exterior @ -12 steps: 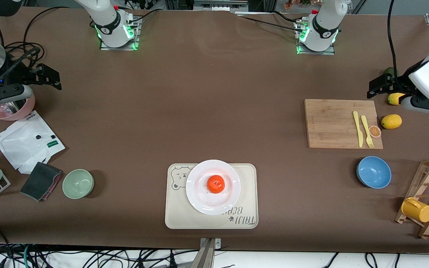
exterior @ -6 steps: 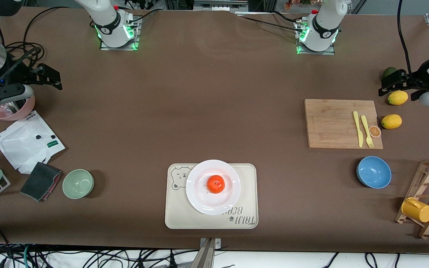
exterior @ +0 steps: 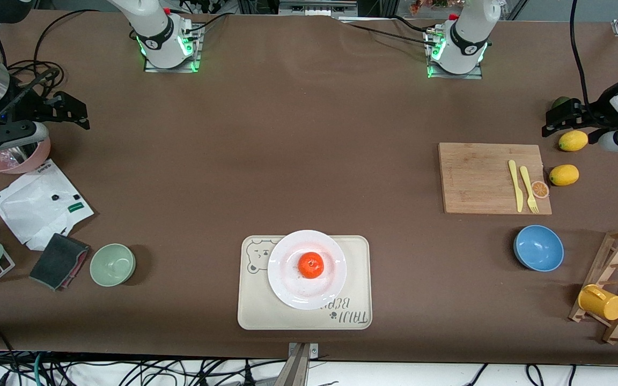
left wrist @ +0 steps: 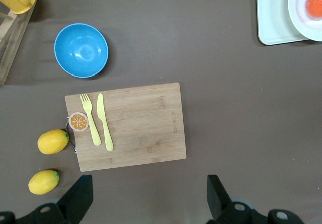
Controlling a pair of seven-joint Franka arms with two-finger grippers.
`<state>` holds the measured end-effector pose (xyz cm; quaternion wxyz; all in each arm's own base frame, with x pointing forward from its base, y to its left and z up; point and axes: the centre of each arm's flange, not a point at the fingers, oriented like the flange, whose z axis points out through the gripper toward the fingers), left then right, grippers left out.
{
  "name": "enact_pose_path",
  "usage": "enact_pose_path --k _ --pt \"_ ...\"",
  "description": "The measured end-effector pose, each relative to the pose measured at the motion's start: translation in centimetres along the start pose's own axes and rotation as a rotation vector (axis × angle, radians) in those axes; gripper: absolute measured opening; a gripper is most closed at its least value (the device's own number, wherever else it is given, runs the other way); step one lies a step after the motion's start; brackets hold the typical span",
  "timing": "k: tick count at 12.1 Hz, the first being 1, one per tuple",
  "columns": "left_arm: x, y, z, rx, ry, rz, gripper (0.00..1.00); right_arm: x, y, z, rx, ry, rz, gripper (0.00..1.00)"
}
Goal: Place orange and plate with both arms
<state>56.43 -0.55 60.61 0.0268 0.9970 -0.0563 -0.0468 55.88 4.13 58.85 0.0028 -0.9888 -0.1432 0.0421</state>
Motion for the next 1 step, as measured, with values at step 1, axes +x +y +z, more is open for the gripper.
enact_pose_path --k 1 --pt "0.00 0.00 0.00 0.000 0.000 0.000 1.00 0.00 -0.01 0.00 0.000 0.000 0.000 1.00"
